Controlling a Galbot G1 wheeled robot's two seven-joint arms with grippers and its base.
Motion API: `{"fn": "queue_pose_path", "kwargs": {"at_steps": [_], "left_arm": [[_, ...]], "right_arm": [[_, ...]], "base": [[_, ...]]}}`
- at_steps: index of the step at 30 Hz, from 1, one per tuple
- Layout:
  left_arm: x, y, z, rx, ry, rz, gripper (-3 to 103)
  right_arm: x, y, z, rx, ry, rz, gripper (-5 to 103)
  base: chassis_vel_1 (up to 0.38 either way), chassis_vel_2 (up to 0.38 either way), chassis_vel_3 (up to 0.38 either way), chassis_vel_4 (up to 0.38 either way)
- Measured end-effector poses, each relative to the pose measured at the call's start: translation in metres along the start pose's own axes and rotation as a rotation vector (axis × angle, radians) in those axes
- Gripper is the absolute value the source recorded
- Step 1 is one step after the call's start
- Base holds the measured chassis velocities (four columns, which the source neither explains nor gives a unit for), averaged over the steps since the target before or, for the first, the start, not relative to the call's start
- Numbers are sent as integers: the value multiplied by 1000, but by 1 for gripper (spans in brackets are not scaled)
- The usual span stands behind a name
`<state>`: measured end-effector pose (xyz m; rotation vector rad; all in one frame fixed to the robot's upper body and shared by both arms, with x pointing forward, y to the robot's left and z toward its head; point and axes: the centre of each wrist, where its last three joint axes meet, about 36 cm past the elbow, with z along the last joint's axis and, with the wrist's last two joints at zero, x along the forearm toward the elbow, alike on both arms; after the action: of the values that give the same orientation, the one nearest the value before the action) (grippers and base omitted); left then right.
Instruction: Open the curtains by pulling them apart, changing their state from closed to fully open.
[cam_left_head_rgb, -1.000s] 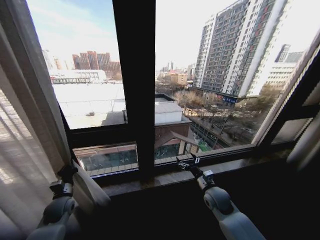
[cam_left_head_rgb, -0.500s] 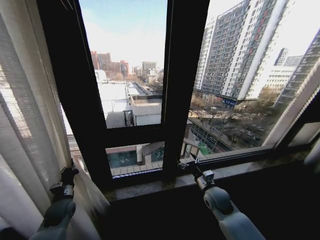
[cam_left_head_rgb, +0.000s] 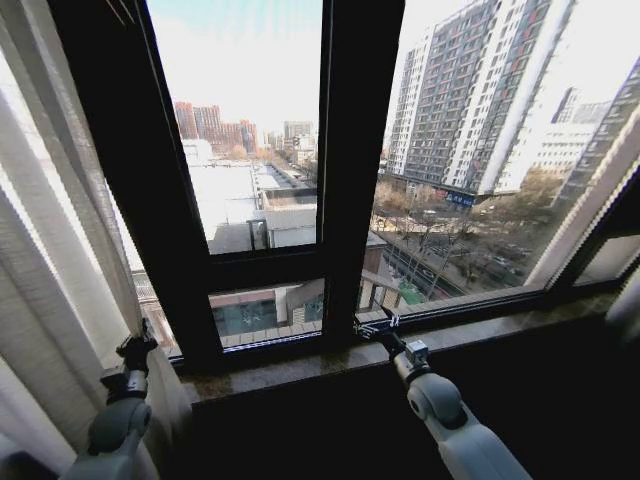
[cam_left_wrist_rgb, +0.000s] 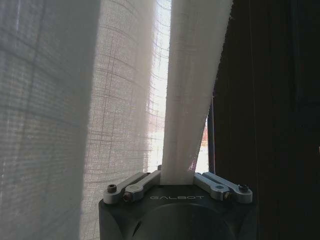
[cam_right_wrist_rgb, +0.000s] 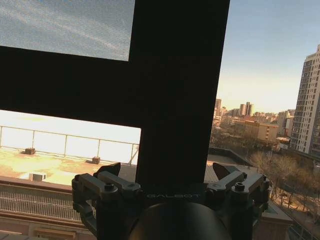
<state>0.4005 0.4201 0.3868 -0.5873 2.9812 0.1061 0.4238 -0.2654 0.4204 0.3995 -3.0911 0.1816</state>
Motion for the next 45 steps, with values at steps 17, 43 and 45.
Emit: {"fn": "queue_pose_path", "kwargs": {"at_steps": [17,43,45], "left_arm": [[4,4,2,3,-3,-9,0],[10,13,0,-3,-15,-20,0],[10,13,-1,-3,-16,-20,0]], "right_arm": [[0,0,0,0,0,0,100],[0,0,0,0,0,0,100],[0,0,0,0,0,0,100]], "base": [[76,-3,-83,5],[203,191,-197,-193],[334,345,-343,-342]]}}
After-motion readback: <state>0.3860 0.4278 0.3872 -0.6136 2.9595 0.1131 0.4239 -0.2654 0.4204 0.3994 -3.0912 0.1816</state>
